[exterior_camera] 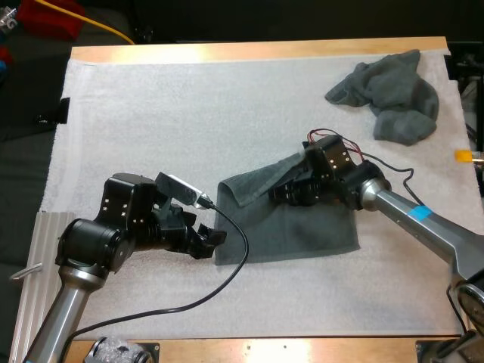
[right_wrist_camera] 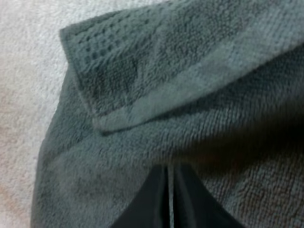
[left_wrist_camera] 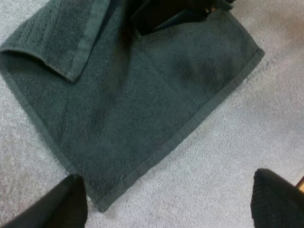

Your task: Pick towel from pile, fold and stack

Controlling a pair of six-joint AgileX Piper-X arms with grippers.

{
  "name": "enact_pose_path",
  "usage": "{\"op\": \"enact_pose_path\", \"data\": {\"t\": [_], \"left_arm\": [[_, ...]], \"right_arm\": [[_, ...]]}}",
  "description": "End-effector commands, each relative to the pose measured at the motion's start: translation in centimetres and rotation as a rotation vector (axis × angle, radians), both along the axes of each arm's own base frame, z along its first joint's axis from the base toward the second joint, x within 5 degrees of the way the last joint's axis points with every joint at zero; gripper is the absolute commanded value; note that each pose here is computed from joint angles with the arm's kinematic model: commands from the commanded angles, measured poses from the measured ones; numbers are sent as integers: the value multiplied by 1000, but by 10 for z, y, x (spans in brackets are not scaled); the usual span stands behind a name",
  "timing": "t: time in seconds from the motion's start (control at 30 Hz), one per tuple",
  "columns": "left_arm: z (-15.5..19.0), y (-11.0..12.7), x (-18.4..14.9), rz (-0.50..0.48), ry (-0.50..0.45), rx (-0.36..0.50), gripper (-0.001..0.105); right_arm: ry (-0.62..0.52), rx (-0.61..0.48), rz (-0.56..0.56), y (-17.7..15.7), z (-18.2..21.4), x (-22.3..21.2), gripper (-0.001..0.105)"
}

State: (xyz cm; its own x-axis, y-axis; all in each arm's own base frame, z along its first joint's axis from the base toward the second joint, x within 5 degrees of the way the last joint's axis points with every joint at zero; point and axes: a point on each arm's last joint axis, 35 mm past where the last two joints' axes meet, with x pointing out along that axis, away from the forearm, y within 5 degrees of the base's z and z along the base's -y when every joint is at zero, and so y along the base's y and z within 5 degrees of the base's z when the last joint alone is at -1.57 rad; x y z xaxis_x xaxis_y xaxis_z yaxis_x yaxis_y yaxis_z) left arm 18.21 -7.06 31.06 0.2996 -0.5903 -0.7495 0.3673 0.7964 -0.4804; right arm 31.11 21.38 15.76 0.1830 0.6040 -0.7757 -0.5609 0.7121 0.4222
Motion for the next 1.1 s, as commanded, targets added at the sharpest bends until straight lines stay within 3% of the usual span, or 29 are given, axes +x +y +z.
{"op": "enact_pose_path", "data": {"t": [0.0, 0.83, 1.07], "left_arm": [[3, -1, -1, -2, -18, 2, 69], [3, -1, -1, -10, -14, -12, 69], [3, -1, -1, -10, -14, -12, 69]], "right_arm": [[-21, 12, 4, 2, 4, 3, 1], [34, 3, -57, 15, -33, 25, 1], [-5, 4, -81, 19, -30, 34, 1]]}}
